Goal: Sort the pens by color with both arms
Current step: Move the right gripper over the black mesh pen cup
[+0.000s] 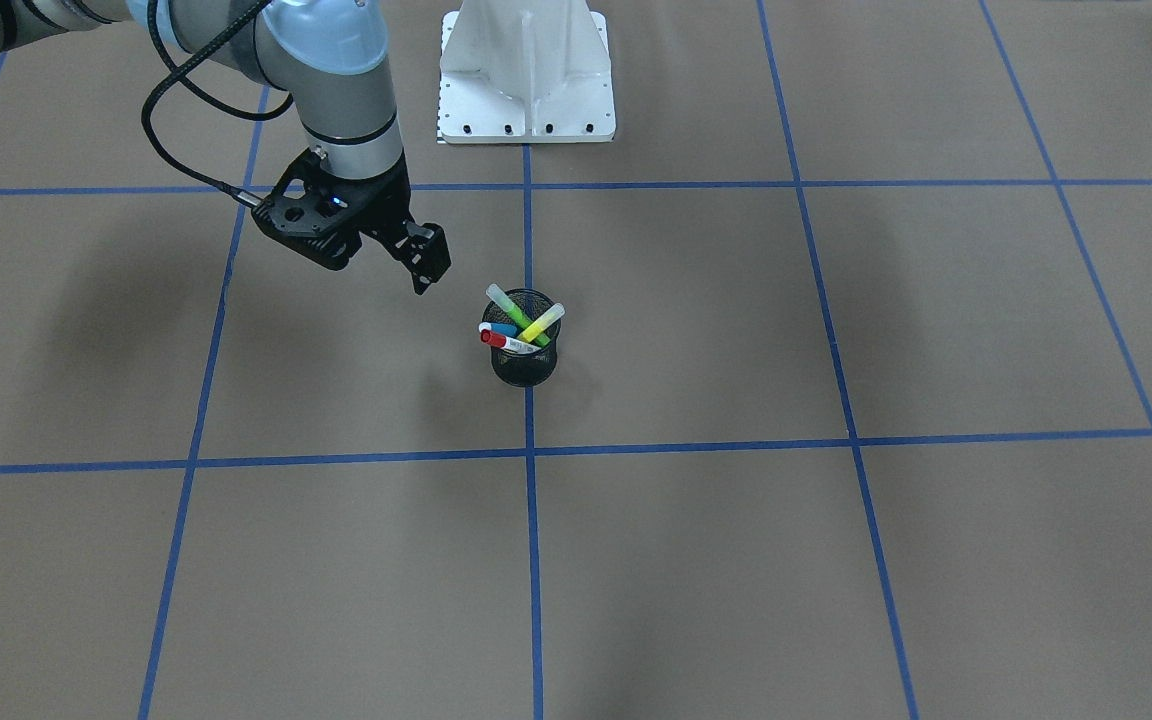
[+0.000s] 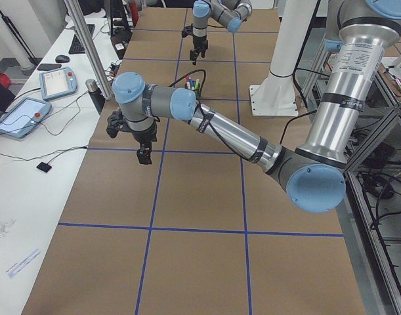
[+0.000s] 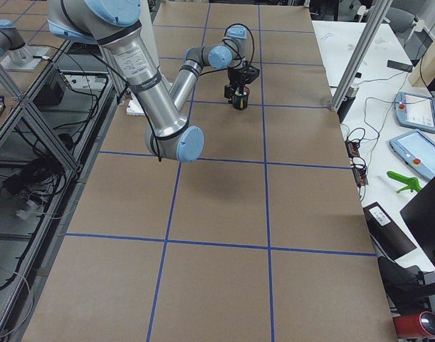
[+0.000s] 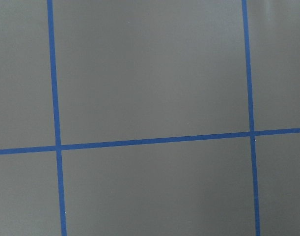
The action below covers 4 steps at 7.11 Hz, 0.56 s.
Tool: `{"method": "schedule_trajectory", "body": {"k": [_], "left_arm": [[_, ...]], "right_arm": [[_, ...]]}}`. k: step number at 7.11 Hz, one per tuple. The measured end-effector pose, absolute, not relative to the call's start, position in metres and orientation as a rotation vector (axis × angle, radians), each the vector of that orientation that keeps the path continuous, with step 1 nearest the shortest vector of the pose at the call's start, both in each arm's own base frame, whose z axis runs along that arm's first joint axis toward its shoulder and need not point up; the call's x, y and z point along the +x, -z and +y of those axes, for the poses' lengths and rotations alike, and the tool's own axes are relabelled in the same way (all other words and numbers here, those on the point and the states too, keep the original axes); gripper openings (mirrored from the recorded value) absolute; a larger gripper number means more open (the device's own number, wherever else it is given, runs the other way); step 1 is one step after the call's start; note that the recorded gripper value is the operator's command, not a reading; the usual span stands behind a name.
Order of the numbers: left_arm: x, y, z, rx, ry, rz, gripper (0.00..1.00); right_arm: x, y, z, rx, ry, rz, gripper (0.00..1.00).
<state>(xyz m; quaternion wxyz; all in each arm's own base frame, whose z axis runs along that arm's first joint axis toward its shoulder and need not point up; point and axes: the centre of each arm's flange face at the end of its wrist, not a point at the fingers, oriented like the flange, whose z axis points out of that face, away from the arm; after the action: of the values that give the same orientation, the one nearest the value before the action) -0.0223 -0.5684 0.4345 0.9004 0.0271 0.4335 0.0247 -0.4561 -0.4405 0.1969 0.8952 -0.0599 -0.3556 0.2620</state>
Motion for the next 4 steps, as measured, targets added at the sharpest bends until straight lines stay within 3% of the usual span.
{"method": "schedule_trajectory", "body": {"k": [4], "left_arm": [[-0.022, -0.433, -0.566, 0.062, -0.053, 0.897, 0.99]], "right_arm": [[-0.492, -0.196, -0.464, -0.080, -0.472, -0.771, 0.85]]}}
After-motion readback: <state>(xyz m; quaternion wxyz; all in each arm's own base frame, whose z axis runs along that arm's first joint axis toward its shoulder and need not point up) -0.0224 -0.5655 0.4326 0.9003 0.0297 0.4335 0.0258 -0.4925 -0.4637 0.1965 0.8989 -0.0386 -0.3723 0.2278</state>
